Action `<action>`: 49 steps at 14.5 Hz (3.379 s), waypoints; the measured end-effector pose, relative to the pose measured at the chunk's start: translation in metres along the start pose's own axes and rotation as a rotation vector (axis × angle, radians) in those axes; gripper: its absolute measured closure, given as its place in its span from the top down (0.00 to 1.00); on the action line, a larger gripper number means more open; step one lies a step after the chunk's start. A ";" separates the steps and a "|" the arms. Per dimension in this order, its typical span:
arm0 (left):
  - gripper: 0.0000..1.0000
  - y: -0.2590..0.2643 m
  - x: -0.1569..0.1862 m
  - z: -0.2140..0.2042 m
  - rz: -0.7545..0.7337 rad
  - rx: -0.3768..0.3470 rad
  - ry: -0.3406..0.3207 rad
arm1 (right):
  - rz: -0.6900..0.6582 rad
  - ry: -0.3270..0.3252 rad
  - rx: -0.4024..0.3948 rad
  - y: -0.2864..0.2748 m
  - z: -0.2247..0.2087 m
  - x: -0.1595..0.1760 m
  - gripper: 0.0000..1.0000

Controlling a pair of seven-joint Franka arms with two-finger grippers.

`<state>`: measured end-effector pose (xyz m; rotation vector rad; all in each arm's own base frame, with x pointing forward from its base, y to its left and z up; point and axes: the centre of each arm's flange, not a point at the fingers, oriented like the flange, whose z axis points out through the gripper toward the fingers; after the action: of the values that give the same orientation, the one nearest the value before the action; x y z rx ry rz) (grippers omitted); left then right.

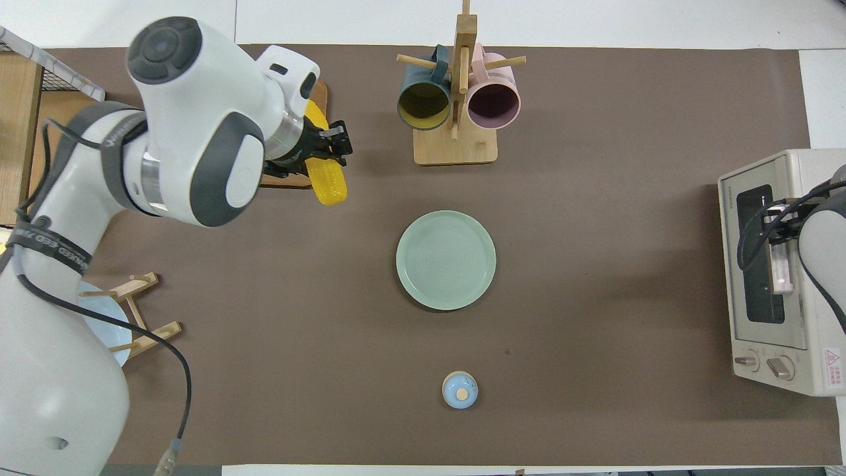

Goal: Put corn in oven
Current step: 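Lift the corn with the left gripper and carry it toward the green plate, then lower the corn onto the plate while the right gripper opens the oven, then release the corn with the left gripper while the right gripper approaches, then grasp the corn with the right gripper while the left gripper withdraws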

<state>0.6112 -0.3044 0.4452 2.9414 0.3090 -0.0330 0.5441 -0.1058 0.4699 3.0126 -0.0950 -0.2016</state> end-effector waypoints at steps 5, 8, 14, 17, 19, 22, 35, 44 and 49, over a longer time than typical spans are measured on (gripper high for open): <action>0.56 0.052 -0.091 0.057 0.047 -0.013 0.016 | 0.032 0.006 0.008 -0.007 0.002 -0.002 0.01; 0.56 0.067 -0.140 0.078 0.073 -0.045 0.049 | 0.046 0.009 0.024 -0.044 0.011 -0.002 0.01; 0.56 0.083 -0.181 0.138 0.109 -0.043 0.053 | 0.021 0.054 0.095 -0.090 0.054 -0.006 0.01; 0.56 0.084 -0.184 0.153 0.114 -0.036 0.050 | 0.007 0.074 0.110 -0.110 0.084 -0.006 0.01; 0.56 0.088 -0.191 0.157 0.124 -0.033 0.045 | -0.003 0.083 0.110 -0.118 0.097 -0.006 0.01; 0.56 0.089 -0.193 0.158 0.128 -0.031 0.045 | -0.011 0.102 0.112 -0.125 0.116 -0.006 0.01; 1.00 0.013 -0.093 0.032 0.110 0.033 0.084 | 0.018 0.071 0.110 -0.209 0.119 -0.011 0.01; 1.00 -0.134 0.017 -0.079 0.124 0.077 0.079 | -0.039 0.177 0.165 -0.472 -0.001 -0.066 0.20; 1.00 -0.206 0.014 -0.132 0.213 0.129 0.034 | -0.039 0.175 0.163 -0.569 0.053 -0.069 0.52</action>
<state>0.5828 -0.0792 0.5377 3.0879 -0.0028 0.0274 0.5000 0.4563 0.3562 3.1796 -0.0377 0.0702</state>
